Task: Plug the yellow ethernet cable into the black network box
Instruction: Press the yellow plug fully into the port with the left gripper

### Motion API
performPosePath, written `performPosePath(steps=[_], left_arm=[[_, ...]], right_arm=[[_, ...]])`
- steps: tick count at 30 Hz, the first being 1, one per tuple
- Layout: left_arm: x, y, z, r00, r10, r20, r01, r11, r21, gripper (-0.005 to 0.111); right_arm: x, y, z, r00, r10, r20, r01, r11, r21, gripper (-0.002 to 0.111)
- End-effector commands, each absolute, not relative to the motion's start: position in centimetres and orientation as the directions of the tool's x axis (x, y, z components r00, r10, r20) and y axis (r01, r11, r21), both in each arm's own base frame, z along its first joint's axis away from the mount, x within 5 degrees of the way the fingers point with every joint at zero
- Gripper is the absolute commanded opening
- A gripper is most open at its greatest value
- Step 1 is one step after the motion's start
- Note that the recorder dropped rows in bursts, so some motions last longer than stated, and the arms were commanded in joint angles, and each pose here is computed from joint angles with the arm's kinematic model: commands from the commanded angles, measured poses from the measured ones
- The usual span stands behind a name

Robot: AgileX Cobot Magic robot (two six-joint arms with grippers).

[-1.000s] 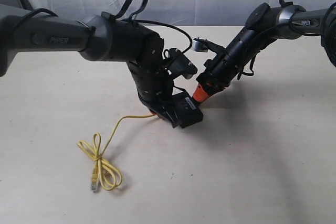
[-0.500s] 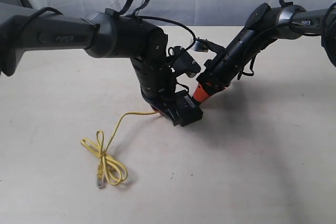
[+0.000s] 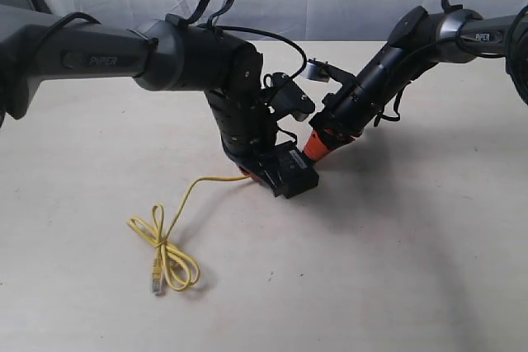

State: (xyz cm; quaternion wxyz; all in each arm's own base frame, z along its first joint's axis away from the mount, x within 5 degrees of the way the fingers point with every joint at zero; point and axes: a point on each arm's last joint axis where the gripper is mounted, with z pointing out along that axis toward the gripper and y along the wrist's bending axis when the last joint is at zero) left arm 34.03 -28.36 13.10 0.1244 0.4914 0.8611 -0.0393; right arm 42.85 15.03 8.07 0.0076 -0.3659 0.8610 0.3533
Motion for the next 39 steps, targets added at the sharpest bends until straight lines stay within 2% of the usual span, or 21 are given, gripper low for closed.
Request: performPosePath(steps=[1,17,27,31,36,39], left_arm=[[34.9,-29.5,14.0,-0.488,0.773,-0.405,0.829,0.556,0.064,0.0],[35.1,-29.9,13.4,-0.505,0.753,-0.423,0.819,0.573,0.042,0.0],[34.4,-29.1,13.0,-0.5,0.81,-0.307,0.843,0.537,0.042,0.0],[34.3,-29.0,12.9,-0.5,0.811,-0.303,0.844,0.535,0.042,0.015],[34.4,-29.1,13.0,-0.502,0.808,-0.308,0.842,0.539,0.041,0.05],[34.4,-29.1,13.1,-0.503,0.807,-0.31,0.841,0.54,0.041,0.064]], right_arm=[[42.8,15.9,7.2,-0.748,-0.6,-0.284,-0.622,0.484,0.616,-0.001],[42.7,16.0,7.4,-0.751,-0.596,-0.283,-0.614,0.475,0.631,-0.001],[42.8,15.7,7.1,-0.74,-0.612,-0.279,-0.631,0.488,0.603,-0.001],[42.8,15.7,7.1,-0.739,-0.614,-0.278,-0.633,0.489,0.6,-0.001],[42.8,15.7,7.1,-0.74,-0.611,-0.281,-0.633,0.492,0.597,-0.001],[42.8,15.7,7.1,-0.74,-0.611,-0.281,-0.633,0.492,0.597,-0.001]])
